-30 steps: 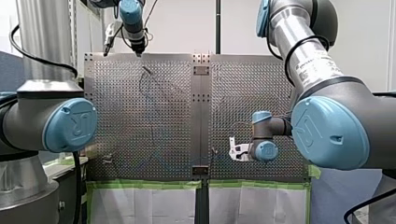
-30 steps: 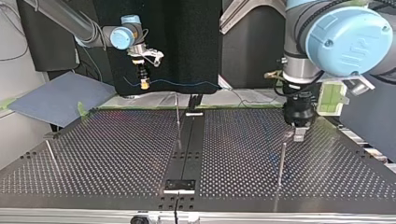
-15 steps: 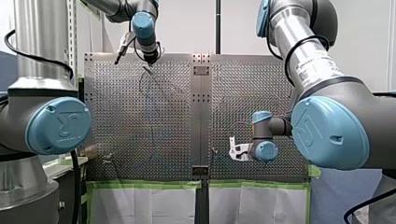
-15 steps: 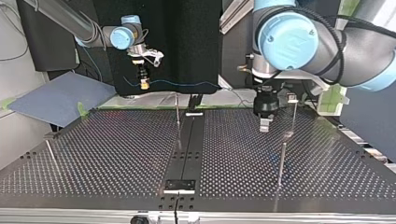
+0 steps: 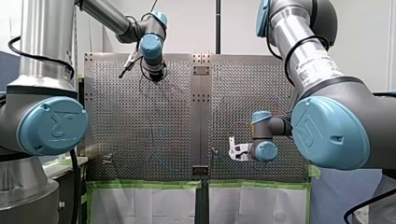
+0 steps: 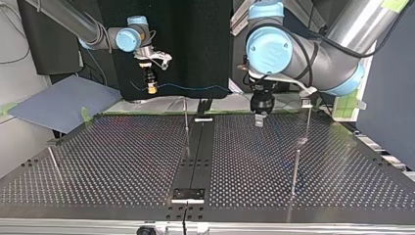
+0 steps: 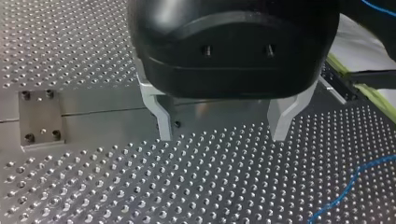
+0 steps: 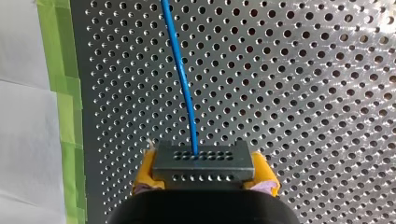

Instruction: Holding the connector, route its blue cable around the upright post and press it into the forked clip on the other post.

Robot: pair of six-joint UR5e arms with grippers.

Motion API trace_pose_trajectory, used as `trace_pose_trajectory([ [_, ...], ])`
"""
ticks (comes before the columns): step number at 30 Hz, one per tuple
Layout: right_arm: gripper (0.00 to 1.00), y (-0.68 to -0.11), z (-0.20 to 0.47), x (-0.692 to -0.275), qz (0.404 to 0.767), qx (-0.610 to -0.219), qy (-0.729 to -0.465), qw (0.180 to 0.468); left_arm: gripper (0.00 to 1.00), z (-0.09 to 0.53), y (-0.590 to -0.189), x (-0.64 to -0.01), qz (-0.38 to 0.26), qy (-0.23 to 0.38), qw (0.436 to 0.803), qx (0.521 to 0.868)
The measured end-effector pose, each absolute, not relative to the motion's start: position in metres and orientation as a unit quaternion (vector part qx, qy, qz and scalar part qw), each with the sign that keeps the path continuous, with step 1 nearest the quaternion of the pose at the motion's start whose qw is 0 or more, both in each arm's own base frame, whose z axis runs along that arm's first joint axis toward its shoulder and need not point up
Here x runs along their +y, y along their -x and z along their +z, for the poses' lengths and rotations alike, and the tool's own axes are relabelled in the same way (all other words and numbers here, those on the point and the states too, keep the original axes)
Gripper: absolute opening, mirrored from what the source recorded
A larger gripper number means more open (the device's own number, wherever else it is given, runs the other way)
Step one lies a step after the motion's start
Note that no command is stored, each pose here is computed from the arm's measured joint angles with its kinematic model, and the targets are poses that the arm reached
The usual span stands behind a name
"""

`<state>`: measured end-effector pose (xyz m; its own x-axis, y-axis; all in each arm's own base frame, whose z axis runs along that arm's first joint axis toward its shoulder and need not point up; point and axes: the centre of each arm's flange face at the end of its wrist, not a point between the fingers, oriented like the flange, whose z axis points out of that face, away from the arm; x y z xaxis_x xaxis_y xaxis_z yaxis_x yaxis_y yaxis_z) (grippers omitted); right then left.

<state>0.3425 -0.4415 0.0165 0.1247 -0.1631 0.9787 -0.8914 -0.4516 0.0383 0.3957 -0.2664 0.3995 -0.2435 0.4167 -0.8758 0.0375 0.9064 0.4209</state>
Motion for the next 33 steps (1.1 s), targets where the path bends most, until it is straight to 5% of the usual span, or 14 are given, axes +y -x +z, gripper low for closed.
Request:
trace_pose_trajectory([
  [23,0.00,-0.344,0.016,-0.441,0.534,-0.392,-0.667,0.341,0.98,0.410,-0.454,-0.232,0.070,-0.072,0.680,0.727],
  [33,0.00,-0.344,0.016,-0.441,0.534,-0.392,-0.668,0.341,0.98,0.389,-0.448,-0.235,0.021,-0.070,0.672,0.737],
])
